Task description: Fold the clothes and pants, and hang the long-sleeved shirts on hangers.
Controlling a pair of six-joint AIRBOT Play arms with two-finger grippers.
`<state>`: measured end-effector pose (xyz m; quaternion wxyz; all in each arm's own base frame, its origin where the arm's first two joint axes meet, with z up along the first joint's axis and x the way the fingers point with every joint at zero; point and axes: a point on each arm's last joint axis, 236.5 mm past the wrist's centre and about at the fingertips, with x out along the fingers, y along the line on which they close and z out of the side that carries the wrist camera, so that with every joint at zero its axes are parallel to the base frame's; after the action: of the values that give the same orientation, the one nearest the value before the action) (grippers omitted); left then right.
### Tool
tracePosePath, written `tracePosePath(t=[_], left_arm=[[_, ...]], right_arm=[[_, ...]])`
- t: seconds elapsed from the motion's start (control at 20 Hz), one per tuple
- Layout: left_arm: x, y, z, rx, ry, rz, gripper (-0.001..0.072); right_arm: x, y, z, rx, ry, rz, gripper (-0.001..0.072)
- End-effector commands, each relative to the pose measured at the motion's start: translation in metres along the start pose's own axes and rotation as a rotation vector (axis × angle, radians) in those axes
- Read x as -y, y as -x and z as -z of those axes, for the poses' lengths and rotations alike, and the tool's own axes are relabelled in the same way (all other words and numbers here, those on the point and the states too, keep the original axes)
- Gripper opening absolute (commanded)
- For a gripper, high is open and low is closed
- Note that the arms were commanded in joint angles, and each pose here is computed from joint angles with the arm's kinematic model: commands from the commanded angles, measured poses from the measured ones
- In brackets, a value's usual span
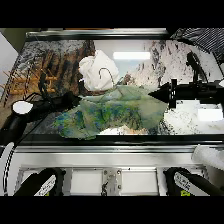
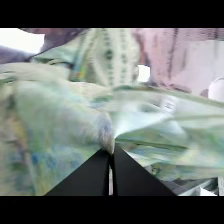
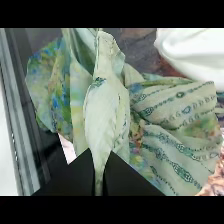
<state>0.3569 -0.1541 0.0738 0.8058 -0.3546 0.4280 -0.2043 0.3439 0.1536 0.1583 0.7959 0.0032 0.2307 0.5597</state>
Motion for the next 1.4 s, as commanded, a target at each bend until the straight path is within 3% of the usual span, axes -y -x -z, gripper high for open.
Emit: tracePosePath(t=[0.0,0.15,0.6,1.15,1.2,1.25,1.3,1.35], left_arm=[[0.056,0.027,0.012,0.047,-0.141,0.086,0.0006],[0.098,0.044,0.042,0.047,-0.293,0.135,0.0006],[0.160,0.073,0.069,0.036,-0.474,0.159,0.0006],[0.178,0.093,0.049,-0.088,-0.641,0.006,0.0008],[0.174,0.095,0.055,-0.123,-0.635,-0.008,0.0097],[0.171,0.096,0.059,-0.150,-0.620,-0.021,0.0467],[0.171,0.099,0.058,-0.150,-0.605,-0.026,0.0649],[0.173,0.106,0.051,-0.127,-0.600,-0.034,0.0621]], right_arm=[[-0.007,-0.020,-0.010,0.140,-0.033,-0.044,0.0006],[-0.026,-0.042,-0.016,0.194,-0.041,-0.126,0.0006],[-0.076,-0.089,-0.053,0.357,-0.084,-0.344,0.0006],[-0.080,-0.092,-0.054,0.364,-0.065,-0.355,0.0015],[-0.080,-0.092,-0.054,0.365,-0.065,-0.356,0.0016],[-0.080,-0.092,-0.054,0.365,-0.065,-0.355,0.0014],[-0.080,-0.092,-0.054,0.365,-0.065,-0.354,0.0012],[-0.078,-0.091,-0.055,0.367,-0.067,-0.350,0.0011]])
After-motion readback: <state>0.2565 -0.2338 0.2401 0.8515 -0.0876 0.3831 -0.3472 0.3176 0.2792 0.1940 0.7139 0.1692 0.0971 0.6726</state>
